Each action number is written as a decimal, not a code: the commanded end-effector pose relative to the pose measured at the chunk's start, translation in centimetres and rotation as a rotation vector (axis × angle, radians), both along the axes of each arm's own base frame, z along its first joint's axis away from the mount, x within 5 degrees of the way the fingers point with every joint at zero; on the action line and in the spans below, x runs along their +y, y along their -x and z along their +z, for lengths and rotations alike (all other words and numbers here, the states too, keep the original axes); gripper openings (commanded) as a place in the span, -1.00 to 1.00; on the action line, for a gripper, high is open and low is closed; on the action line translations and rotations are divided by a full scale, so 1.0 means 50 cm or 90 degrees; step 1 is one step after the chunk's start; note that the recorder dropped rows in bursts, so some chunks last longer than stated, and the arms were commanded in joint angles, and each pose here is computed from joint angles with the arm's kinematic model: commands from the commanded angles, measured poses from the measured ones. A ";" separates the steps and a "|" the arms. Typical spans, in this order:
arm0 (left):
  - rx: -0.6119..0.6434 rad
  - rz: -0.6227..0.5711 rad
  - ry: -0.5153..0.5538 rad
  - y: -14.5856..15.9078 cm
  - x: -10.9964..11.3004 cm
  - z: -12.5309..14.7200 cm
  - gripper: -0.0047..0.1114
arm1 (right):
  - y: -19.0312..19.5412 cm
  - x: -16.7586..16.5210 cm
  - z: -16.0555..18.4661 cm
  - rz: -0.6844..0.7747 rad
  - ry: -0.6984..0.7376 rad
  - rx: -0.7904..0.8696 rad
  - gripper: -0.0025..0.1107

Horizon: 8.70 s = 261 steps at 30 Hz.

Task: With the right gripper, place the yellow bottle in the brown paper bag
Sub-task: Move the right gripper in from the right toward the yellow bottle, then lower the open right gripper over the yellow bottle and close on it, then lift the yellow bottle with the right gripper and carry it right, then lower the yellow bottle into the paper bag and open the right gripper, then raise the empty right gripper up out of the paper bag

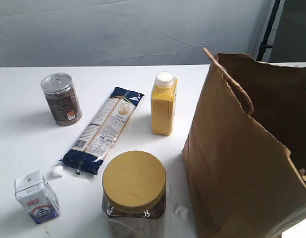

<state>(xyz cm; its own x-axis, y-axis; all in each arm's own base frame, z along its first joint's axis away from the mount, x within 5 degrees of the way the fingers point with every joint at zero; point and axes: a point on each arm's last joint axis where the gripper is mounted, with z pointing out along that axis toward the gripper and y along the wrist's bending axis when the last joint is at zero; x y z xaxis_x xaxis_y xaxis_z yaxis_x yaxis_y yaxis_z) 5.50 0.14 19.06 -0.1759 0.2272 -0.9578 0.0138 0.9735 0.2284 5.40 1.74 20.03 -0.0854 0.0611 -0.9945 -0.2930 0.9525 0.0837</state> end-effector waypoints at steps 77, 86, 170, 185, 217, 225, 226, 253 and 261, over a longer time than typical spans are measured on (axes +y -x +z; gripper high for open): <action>-0.002 0.001 0.005 0.000 0.000 -0.002 -0.92 | -0.600 0.652 0.030 0.129 0.184 0.820 0.16; -0.002 0.001 0.005 0.000 0.000 -0.002 -0.92 | -0.608 0.655 -0.023 0.096 0.189 0.851 -0.38; -0.002 0.001 0.005 0.000 0.000 -0.002 -0.92 | -0.120 0.198 0.220 0.182 0.228 0.387 0.15; -0.002 0.001 0.005 0.000 0.000 -0.002 -0.92 | -0.012 0.068 0.417 0.248 0.061 0.225 -0.96; -0.002 0.001 0.005 0.000 0.000 -0.002 -0.92 | -0.061 0.068 0.133 0.123 -0.011 0.158 -0.96; -0.002 0.001 0.005 0.000 0.000 -0.002 -0.92 | -0.058 0.073 0.056 0.172 -0.059 0.026 -0.96; -0.002 0.001 0.005 0.000 0.000 -0.002 -0.92 | -0.058 0.070 0.043 0.165 -0.055 0.025 -0.96; -0.002 0.001 0.005 0.000 0.000 -0.002 -0.92 | -0.061 0.049 0.012 0.100 0.023 -0.008 -0.96; -0.002 0.001 0.005 0.000 0.000 -0.002 -0.92 | -0.062 0.048 0.020 0.094 0.007 -0.031 -0.96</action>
<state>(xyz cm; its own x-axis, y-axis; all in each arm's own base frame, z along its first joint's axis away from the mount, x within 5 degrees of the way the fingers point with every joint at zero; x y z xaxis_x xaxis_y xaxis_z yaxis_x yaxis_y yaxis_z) 5.50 0.14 19.06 -0.1759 0.2272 -0.9578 0.0138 0.9735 0.2284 8.50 4.24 20.89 -0.0708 0.0264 -0.9971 -0.4414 0.8956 0.0551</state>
